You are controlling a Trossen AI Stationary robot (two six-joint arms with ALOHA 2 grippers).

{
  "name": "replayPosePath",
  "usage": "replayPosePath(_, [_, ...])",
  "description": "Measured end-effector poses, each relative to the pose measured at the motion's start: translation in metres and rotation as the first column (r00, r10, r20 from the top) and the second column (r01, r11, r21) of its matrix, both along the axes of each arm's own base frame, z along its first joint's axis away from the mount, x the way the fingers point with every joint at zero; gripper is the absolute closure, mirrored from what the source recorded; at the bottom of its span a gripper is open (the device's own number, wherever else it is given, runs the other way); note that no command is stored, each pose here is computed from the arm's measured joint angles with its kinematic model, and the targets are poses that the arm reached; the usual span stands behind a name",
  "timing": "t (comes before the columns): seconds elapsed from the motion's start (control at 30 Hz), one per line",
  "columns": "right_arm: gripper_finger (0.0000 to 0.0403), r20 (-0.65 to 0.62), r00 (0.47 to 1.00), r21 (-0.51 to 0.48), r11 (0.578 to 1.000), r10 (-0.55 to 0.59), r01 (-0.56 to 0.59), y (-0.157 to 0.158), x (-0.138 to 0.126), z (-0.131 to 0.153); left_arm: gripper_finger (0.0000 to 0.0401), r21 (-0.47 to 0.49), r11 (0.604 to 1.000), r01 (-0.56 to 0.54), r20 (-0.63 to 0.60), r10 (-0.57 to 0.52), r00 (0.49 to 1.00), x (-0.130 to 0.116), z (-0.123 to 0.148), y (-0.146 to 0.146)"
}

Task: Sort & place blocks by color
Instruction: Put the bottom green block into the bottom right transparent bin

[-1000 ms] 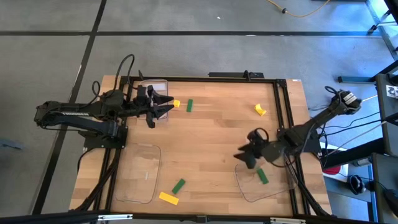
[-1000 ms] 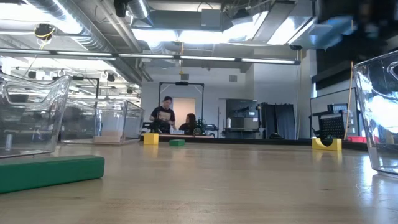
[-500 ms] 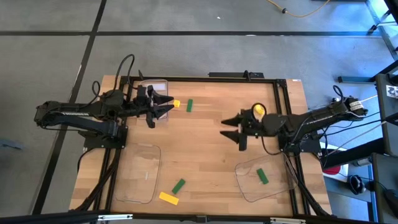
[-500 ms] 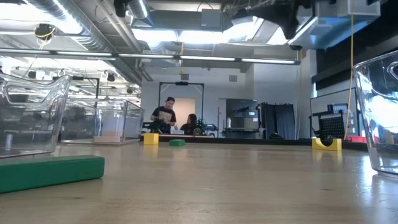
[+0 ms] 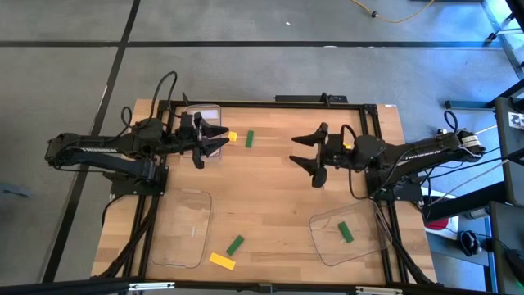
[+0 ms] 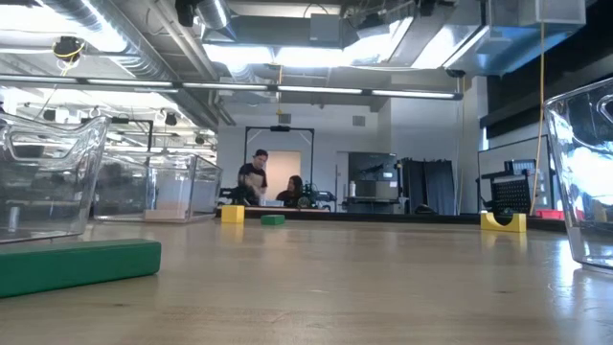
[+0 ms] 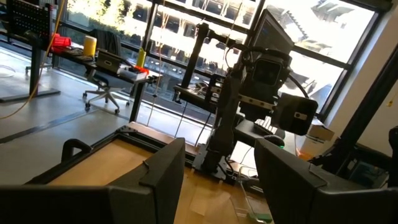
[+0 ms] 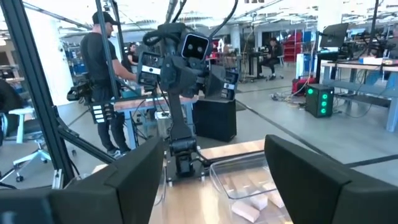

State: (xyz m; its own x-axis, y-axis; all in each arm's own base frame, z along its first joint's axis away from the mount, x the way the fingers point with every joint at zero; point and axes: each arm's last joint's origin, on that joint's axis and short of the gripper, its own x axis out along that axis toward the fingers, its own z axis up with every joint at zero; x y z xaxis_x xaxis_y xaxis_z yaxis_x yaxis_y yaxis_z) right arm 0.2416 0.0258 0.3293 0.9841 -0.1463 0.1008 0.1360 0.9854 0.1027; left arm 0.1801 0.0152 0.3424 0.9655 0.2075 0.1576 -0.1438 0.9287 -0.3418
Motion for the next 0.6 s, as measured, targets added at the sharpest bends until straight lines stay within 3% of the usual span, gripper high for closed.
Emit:
replayPosePath(0.47, [0.0122,-0.015,1.000,0.049,0.999,0.005,-0.004,0.0000,0.0002,-0.0022,0.0215,0.000,1.000,0.000,0.000,0.000,1.000,0.0000,0.0000,0.0000])
replayPosePath(0.6, [0.0122,-0.017,1.000,0.049,0.999,0.005,-0.004,0.0000,0.0002,-0.0024,0.0215,-0.038,0.999,0.006,-0.009,-0.006,1.000,0.0027,0.0012,0.0002])
